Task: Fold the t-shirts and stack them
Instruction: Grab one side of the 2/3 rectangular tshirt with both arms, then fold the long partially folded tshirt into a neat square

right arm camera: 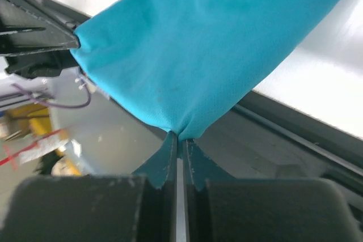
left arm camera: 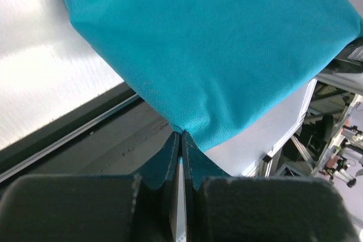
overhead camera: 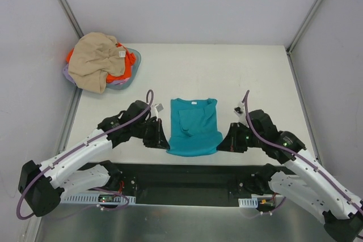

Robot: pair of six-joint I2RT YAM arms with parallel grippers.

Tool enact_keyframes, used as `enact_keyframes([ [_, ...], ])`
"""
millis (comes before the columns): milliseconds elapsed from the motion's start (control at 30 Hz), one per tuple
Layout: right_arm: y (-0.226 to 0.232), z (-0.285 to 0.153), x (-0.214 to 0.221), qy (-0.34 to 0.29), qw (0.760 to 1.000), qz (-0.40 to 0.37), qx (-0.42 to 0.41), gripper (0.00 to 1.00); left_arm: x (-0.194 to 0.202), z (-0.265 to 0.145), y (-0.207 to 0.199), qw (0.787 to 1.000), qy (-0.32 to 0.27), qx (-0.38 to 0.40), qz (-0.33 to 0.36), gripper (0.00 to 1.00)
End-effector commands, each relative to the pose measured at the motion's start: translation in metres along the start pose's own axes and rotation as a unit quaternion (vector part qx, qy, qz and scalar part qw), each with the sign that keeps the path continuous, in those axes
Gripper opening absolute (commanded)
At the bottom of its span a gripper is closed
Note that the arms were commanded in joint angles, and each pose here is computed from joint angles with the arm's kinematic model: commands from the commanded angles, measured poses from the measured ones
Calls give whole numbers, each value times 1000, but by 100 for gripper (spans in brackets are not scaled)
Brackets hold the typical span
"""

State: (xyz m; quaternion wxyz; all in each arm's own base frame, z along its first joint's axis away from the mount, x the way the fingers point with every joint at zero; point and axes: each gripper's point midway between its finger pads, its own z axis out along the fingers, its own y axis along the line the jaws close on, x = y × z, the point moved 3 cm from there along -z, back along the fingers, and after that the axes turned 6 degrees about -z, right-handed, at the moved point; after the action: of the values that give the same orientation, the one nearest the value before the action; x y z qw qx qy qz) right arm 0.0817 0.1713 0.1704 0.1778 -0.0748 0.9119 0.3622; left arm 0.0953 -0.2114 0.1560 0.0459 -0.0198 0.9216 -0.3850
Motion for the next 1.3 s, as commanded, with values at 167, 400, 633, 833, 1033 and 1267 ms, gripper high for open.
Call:
enact_keyframes([
  [167, -6, -21, -56, -51, 990, -76, 104, 1, -55, -8, -18, 997, -64, -29, 20, 0],
  [400, -2, -25, -95, -78, 994, -49, 60, 1, -83, -16, -21, 996, -88, -27, 16, 0],
  [633, 0, -17, -116, -62, 997, -40, 31, 1, -117, -15, -32, 992, -117, -29, 21, 0],
  [833, -6, -20, -143, -86, 995, -33, 36, 1, -142, -8, -31, 993, -118, -25, 7, 0],
  [1033, -7, -9, -166, -80, 997, -11, -2, 1, -169, -2, -35, 992, -125, -15, 3, 0],
  [1267, -3, 7, -187, -75, 996, -6, -42, 1, -182, 14, -28, 995, -96, -7, -20, 0],
])
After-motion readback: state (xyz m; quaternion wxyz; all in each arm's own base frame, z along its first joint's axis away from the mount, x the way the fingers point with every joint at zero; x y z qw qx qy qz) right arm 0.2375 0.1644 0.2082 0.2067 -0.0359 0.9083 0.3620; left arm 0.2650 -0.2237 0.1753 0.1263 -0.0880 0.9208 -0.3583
